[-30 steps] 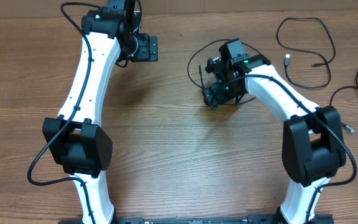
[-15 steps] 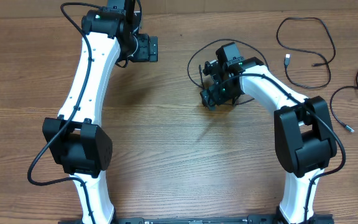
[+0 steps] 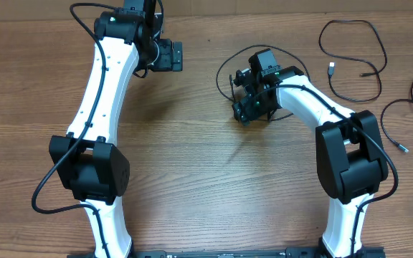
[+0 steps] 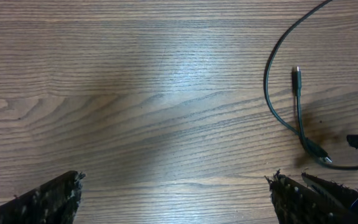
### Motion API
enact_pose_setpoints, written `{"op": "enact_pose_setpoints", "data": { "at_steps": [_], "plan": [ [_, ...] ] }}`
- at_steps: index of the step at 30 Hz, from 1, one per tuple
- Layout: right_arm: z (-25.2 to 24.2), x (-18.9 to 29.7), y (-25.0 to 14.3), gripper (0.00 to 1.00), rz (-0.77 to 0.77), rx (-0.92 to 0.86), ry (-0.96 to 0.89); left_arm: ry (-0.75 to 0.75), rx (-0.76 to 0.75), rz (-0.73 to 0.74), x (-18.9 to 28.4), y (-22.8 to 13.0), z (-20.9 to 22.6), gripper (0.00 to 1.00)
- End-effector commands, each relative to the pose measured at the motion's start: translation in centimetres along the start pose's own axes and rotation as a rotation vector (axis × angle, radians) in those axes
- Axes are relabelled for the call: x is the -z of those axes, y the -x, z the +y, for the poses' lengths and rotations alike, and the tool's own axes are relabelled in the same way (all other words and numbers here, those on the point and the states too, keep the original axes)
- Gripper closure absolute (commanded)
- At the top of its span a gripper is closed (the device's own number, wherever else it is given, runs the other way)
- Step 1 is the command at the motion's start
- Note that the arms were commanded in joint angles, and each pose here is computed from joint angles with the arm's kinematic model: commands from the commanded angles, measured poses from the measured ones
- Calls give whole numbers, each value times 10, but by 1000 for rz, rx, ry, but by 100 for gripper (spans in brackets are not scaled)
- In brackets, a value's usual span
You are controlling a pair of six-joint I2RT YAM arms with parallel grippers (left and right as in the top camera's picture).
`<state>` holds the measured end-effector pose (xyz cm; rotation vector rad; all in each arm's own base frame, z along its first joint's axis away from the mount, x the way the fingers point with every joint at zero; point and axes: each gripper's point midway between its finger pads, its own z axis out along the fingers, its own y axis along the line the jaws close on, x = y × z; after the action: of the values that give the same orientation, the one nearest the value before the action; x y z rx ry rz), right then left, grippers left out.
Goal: Untangle cables
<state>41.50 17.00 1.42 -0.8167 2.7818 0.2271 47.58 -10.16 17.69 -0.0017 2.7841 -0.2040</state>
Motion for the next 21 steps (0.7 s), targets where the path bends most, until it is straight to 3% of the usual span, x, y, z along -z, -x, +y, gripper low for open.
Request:
{"op": "enact_pose_setpoints", "data": {
  "at_steps": [1,7,12,14,16,18,21],
  "plan": [
    [2,-8,-3,12,15,2,4,7,-21,-10,6,0,1,3],
    [7,-24,-13,14,62,3,16,7,-21,-10,6,0,1,3],
    [8,-25,-11,25,57,-7,14,7,-21,-11,6,1,1,2],
    [6,-25,-11,35,58,-18,2,7,-21,-12,6,1,1,2],
    [5,-25,-11,51,57,-18,-1,7,-21,-13,6,1,1,2],
    [5,-25,-11,75,57,-18,-1,7,-21,-12,6,1,1,2],
    [5,-25,-11,93,56,-19,-1,7,-21,-13,6,1,1,2]
  ]
}}
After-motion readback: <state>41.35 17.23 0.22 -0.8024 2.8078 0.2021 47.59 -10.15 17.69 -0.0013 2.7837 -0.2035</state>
